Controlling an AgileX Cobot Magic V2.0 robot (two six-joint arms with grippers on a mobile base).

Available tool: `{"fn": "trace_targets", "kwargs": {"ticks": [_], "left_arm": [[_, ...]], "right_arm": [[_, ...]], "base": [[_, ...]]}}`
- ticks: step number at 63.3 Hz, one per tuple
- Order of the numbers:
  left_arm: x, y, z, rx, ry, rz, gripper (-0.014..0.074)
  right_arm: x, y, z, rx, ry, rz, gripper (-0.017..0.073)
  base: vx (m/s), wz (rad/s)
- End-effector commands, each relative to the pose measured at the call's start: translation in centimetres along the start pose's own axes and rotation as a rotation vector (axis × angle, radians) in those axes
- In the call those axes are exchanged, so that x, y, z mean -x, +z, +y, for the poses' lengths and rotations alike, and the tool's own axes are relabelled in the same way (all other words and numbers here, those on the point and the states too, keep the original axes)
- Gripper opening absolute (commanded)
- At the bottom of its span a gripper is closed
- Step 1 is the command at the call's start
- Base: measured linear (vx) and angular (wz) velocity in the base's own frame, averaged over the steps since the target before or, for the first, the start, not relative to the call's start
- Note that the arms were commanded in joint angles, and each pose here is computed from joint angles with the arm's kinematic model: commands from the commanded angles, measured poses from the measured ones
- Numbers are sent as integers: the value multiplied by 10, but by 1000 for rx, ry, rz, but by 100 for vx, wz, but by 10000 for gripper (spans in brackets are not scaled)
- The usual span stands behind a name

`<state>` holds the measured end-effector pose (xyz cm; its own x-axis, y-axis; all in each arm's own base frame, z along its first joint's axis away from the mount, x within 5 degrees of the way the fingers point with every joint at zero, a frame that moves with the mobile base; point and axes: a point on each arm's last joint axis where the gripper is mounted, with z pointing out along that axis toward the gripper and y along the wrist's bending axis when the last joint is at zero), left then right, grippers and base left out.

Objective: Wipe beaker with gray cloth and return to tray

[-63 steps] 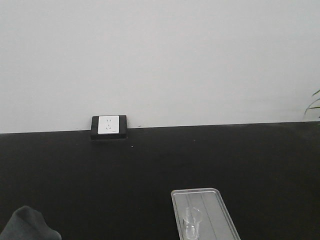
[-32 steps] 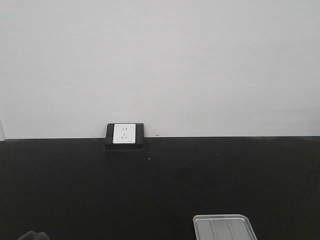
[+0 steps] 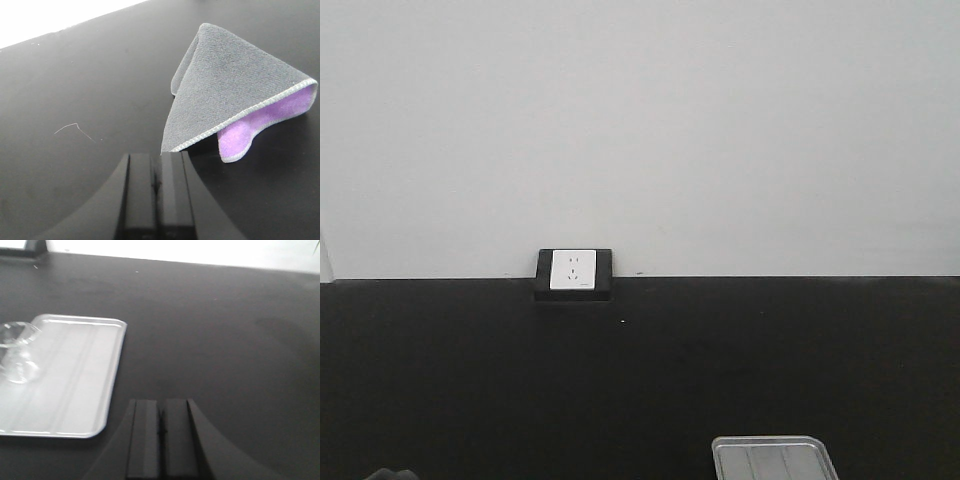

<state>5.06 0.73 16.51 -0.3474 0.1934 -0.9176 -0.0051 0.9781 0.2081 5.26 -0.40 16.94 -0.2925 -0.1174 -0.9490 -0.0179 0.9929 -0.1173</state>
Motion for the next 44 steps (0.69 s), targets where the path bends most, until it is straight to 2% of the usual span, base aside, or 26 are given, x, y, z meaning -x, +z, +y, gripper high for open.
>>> {"fn": "trace_targets", "kwargs": {"ticks": [1, 7, 10, 15, 18, 23, 33, 40, 44], "left_arm": [[2, 1, -1, 4, 1, -75, -6], [2, 1, 1, 26, 106, -72, -6], [2, 1, 1, 27, 121, -72, -6], [2, 1, 1, 25, 119, -72, -6], [2, 1, 1, 26, 120, -72, -6], [3, 1, 2, 37, 147, -71, -6], [5, 1, 2, 36, 144, -94, -6], [9, 0, 1, 36, 146, -141, -6], [10, 0, 2, 41, 168, -149, -6]], "right_arm": [[7, 0, -2, -25, -96, -79, -8], [8, 0, -2, -30, -110, -80, -8], [7, 0, -2, -31, -115, -79, -8], [8, 0, -4, -59, -203, -77, -8], [8, -1, -5, -71, -236, -85, -8], [12, -1, -4, -55, -196, -133, -8], [24, -3, 1, -3, -79, -269, -8], [29, -5, 2, 12, -81, -327, -8], [30, -5, 3, 11, -91, -333, -8]], "base": [[0, 0], [0, 0], [0, 0], [0, 0], [0, 0], [0, 0], [0, 0], [0, 0], [0, 0]]}}
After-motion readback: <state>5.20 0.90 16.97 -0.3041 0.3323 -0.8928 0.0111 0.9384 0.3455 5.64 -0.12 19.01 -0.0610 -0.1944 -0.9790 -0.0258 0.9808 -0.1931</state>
